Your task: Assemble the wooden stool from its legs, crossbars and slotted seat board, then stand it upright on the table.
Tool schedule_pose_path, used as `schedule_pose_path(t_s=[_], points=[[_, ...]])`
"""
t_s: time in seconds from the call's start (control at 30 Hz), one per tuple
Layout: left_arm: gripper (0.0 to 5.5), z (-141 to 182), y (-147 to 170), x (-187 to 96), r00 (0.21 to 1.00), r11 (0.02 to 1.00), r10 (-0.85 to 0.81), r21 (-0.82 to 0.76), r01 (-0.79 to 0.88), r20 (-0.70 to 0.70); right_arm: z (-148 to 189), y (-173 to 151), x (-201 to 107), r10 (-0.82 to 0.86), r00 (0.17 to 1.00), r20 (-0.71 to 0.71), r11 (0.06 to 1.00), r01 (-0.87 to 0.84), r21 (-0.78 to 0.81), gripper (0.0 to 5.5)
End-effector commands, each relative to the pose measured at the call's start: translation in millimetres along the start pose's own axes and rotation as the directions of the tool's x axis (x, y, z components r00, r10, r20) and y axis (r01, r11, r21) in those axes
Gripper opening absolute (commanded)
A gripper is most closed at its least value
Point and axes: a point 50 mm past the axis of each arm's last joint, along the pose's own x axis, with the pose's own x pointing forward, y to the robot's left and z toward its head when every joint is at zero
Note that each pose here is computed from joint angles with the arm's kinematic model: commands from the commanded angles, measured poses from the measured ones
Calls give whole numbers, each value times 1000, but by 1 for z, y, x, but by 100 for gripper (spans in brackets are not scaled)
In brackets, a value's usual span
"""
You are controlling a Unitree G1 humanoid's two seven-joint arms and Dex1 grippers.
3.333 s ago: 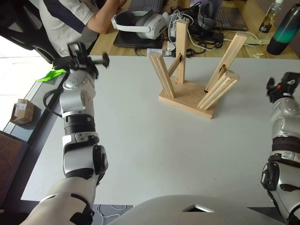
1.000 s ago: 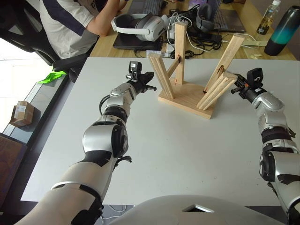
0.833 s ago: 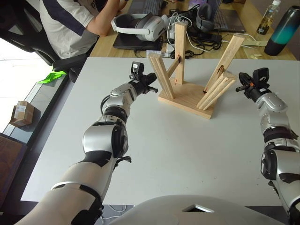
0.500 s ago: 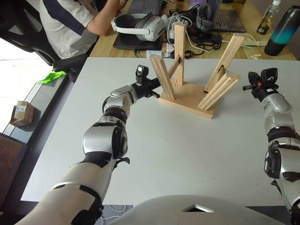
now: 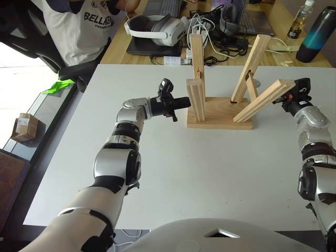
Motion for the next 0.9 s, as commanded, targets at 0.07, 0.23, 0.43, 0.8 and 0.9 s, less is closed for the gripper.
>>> schedule_pose_path(t_s=[0.07, 0.23, 0.43, 0.8, 0.9], points=[[3, -8, 34, -43, 801, 800, 599, 13, -599, 5, -46, 11, -19, 144, 950, -278, 986, -161, -39, 0], [3, -45, 33, -53, 687, 683, 720, -72, -727, -98, -70, 15, -34, 196, 902, -385, 974, -226, -34, 0], [3, -81, 22, -46, 753, 741, 606, -162, -652, -258, -80, 26, -40, 313, 833, -457, 929, -369, -36, 0], [3, -65, 15, -29, 904, 845, 417, -327, -424, -94, -72, 41, -30, 414, 839, -352, 903, -427, 44, 0], [3, -67, 11, -25, 929, 861, 350, -350, -369, -118, -74, 41, -30, 406, 840, -359, 908, -415, 56, 0]])
